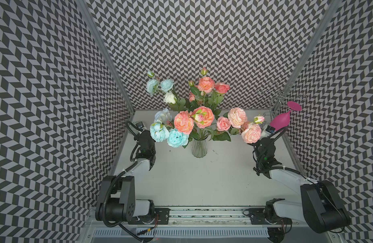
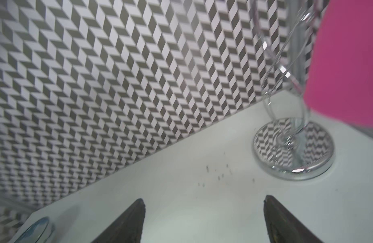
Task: Pick out pink flowers from the vase
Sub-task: Pick up the vase from the center of the board.
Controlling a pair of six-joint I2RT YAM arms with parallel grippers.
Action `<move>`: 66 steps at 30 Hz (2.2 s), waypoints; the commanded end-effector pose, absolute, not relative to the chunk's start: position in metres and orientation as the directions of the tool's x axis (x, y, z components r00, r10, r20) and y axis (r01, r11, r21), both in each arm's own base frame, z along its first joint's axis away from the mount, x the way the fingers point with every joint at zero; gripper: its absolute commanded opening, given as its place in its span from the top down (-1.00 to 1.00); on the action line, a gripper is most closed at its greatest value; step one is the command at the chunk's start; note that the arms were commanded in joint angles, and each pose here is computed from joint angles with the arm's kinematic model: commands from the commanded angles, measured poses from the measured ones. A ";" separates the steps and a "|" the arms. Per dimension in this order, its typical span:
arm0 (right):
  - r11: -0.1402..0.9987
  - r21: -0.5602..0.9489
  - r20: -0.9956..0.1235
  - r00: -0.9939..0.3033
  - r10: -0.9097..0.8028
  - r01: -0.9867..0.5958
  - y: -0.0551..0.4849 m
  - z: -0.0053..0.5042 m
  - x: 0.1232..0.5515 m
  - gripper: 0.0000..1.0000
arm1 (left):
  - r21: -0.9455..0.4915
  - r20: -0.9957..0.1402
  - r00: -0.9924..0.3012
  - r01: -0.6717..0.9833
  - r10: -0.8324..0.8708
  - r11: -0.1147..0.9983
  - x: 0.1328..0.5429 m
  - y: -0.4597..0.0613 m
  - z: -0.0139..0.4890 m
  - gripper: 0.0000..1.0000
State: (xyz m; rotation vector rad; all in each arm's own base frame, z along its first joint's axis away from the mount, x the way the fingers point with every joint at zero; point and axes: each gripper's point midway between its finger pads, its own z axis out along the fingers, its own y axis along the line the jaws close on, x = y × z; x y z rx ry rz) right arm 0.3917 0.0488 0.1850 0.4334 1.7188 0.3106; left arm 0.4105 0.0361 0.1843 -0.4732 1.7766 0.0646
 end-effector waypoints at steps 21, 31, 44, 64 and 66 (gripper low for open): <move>0.847 0.449 -0.843 -0.180 0.508 0.286 0.035 0.163 0.382 -0.79 | -0.090 -0.934 -0.355 0.299 0.023 0.950 0.281 -0.172 0.148 -0.99; 0.862 0.426 -0.849 -0.208 0.486 0.277 0.038 0.160 0.385 -0.79 | -0.065 -0.997 -0.064 0.464 -0.039 0.883 0.280 -0.203 0.182 -0.99; 0.886 0.363 -0.861 -0.259 0.437 0.288 0.038 0.149 0.388 -0.81 | -0.039 -0.999 0.007 0.433 -0.047 0.901 0.315 -0.232 0.213 -0.99; 0.923 0.351 -0.841 -0.381 0.384 0.157 0.069 0.143 0.393 -0.83 | -0.037 -0.981 0.165 0.335 -0.098 0.942 0.341 -0.226 0.217 -0.99; 0.922 0.359 -0.837 -0.386 0.387 0.146 0.073 0.141 0.392 -0.82 | -0.028 -0.983 0.162 0.352 -0.091 0.936 0.342 -0.230 0.214 -0.99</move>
